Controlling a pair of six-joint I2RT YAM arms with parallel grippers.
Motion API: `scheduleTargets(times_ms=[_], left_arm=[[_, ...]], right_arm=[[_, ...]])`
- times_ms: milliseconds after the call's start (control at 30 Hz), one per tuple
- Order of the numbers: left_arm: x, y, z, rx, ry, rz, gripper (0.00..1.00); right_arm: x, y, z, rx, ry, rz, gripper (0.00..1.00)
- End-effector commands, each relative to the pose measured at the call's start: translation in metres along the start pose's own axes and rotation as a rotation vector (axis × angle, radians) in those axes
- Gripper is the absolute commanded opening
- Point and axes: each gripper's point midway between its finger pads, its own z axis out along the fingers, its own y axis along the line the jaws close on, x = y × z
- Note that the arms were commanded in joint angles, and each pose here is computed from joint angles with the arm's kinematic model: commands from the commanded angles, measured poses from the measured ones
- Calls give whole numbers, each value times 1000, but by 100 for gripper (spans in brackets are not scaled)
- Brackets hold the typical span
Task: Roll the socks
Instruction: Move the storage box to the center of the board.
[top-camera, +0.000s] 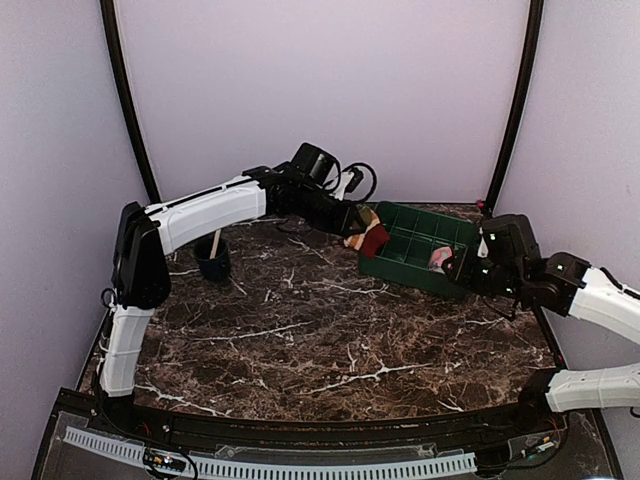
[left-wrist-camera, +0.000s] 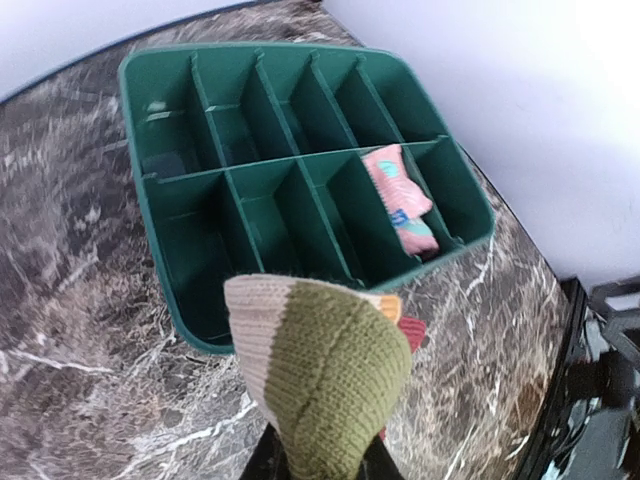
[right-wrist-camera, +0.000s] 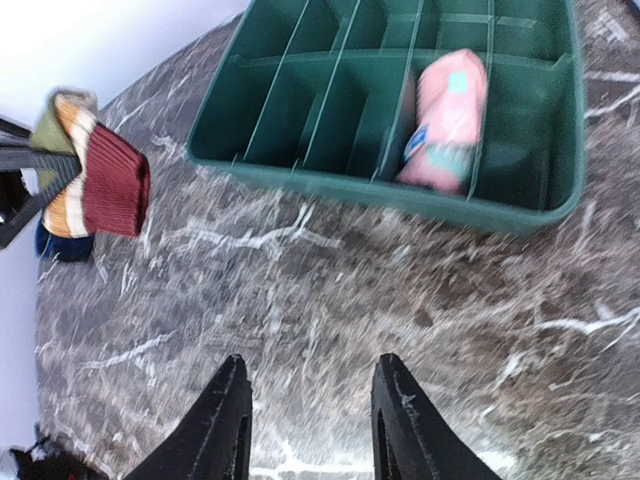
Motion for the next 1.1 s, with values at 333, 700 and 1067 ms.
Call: scheduleTargets(times_ms=[333,700,1067], left_arm=[[-38,3,-1,-6,-95,-143,0],[-47,17,-11,-50,-123,-103,0],[-56,22,-32,-128,-163,-31,0]], right_arm=[[-61,13,121,260,88,-218,38],[-44,17,190,321,229,-190,35],[-14,-6,217,409,340,-192,32]])
